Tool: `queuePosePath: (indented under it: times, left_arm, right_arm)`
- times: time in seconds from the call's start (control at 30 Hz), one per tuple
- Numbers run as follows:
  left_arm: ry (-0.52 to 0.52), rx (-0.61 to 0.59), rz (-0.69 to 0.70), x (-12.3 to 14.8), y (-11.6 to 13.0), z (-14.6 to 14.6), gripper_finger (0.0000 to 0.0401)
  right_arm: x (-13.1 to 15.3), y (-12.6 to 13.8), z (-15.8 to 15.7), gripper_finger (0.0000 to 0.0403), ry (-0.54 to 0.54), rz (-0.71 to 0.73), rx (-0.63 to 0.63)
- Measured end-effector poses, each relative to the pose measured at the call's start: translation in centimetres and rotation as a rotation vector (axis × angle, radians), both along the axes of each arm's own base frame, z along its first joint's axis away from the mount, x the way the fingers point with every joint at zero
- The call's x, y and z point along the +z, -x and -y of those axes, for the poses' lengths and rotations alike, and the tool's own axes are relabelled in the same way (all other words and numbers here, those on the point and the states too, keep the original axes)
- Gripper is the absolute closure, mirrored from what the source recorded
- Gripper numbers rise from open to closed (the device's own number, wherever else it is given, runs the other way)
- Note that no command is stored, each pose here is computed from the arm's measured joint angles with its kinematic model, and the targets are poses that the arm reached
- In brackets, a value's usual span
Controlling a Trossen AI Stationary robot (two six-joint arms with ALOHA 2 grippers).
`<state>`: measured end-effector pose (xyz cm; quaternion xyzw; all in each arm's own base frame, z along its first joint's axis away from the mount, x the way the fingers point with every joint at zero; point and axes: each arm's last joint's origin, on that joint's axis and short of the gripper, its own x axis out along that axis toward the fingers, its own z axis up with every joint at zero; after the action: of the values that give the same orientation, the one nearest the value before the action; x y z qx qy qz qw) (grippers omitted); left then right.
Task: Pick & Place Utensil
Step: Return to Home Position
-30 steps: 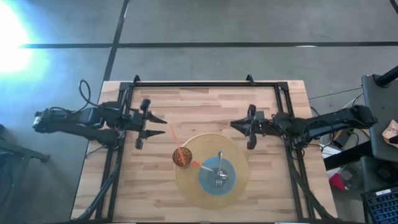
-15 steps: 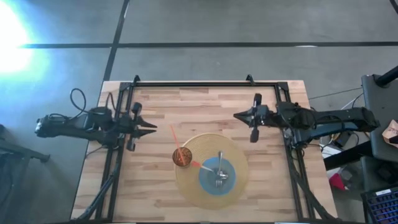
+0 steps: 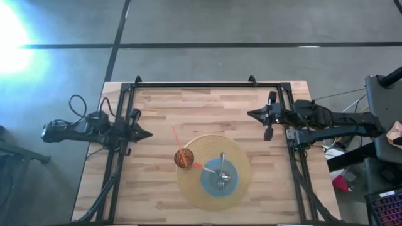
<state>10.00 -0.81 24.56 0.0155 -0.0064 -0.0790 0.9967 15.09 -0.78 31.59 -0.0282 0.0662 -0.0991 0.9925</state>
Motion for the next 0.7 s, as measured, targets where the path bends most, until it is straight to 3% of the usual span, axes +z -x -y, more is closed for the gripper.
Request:
queuePosePath:
  times: [0.4, 0.7]
  left_arm:
    - [0.053, -0.005, 0.044, -4.9, -0.1, 0.0, 0.0400]
    - [0.071, -0.008, 0.113, -6.1, 0.2, 0.0, 0.0400]
  right_arm:
    - [-0.9, 3.0, -0.1, 0.0394, 0.026, 0.071, 0.003]
    - [-4.6, 4.0, -0.1, 0.0394, -0.007, 0.050, 0.000]
